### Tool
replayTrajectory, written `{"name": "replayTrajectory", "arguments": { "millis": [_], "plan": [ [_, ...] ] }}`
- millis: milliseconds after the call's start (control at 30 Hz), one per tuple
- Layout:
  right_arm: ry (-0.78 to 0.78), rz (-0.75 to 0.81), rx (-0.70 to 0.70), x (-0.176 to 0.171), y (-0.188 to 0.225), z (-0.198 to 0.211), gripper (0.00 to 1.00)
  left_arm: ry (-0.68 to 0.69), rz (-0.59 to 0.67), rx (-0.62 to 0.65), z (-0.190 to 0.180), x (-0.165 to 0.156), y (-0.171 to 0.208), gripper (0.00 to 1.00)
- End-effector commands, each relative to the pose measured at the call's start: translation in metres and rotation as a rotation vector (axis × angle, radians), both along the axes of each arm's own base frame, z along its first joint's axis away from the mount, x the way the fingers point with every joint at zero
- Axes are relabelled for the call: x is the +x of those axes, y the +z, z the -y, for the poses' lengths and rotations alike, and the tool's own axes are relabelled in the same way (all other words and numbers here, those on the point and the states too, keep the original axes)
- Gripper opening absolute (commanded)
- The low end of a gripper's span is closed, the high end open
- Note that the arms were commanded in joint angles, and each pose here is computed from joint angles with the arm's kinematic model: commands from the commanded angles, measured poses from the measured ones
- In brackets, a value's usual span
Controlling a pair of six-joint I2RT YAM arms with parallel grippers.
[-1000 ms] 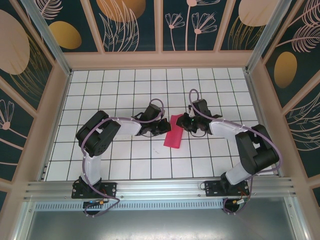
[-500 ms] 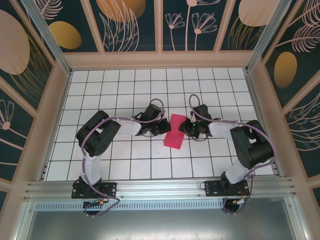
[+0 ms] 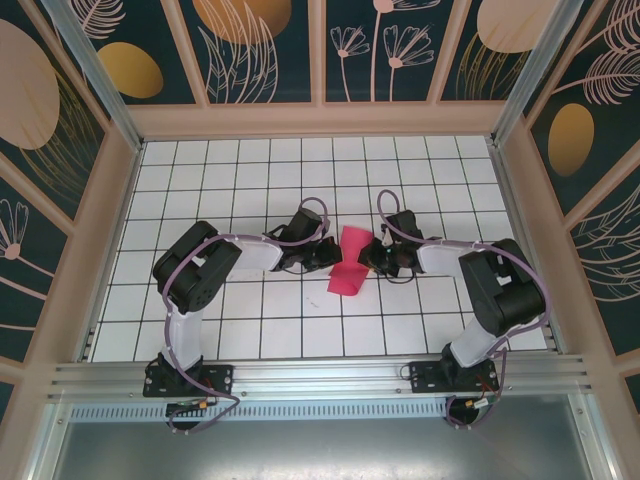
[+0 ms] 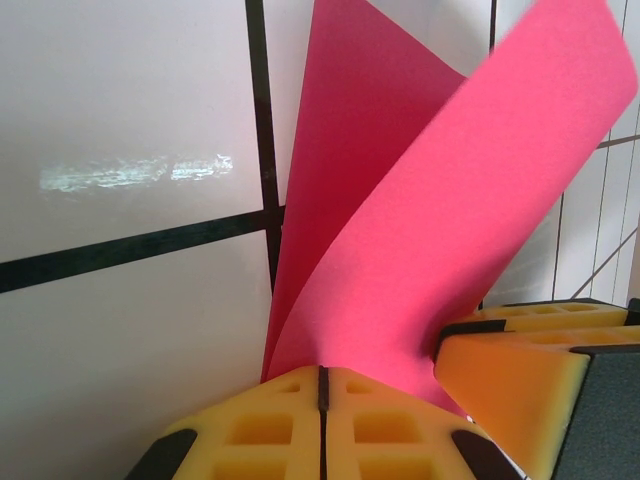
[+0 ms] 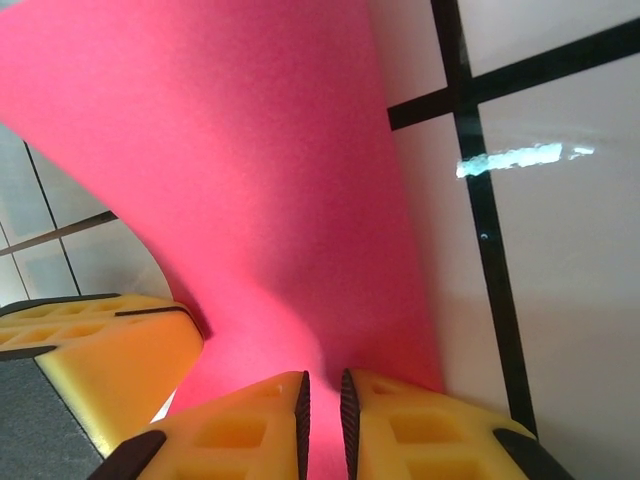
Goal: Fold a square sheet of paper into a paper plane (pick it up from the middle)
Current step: Fold the square sheet of paper in half at the center of the table.
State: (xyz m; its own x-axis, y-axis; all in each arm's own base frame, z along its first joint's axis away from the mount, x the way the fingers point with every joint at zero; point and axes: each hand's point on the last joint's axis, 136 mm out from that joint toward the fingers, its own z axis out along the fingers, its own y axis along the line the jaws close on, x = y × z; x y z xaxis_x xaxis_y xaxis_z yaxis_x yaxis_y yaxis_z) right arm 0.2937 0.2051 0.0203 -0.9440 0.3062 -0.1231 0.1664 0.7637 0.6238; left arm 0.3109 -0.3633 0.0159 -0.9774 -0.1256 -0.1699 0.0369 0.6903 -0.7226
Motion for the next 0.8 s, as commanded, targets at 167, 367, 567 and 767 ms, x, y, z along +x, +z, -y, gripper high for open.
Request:
{"name": "replayTrajectory", "arguments": {
  "millis": [167, 367, 567, 767],
  "plan": [
    [0.047, 0.084, 0.145, -0.011, 0.053, -0.012, 0.22, -0.024, -0.063, 0.082, -0.009, -0.019, -0.036, 0.09],
    [0.053, 0.016, 0.145, -0.023, 0.031, -0.014, 0.22, -0.025, -0.058, 0.078, -0.007, -0.018, -0.034, 0.09],
    [0.035, -0.073, 0.055, -0.036, -0.009, -0.002, 0.22, -0.027, -0.062, 0.079, -0.007, -0.019, -0.035, 0.09],
    [0.026, -0.116, -0.022, -0.043, -0.025, 0.009, 0.22, -0.029, -0.065, 0.081, -0.008, -0.02, -0.037, 0.09]
  ]
}}
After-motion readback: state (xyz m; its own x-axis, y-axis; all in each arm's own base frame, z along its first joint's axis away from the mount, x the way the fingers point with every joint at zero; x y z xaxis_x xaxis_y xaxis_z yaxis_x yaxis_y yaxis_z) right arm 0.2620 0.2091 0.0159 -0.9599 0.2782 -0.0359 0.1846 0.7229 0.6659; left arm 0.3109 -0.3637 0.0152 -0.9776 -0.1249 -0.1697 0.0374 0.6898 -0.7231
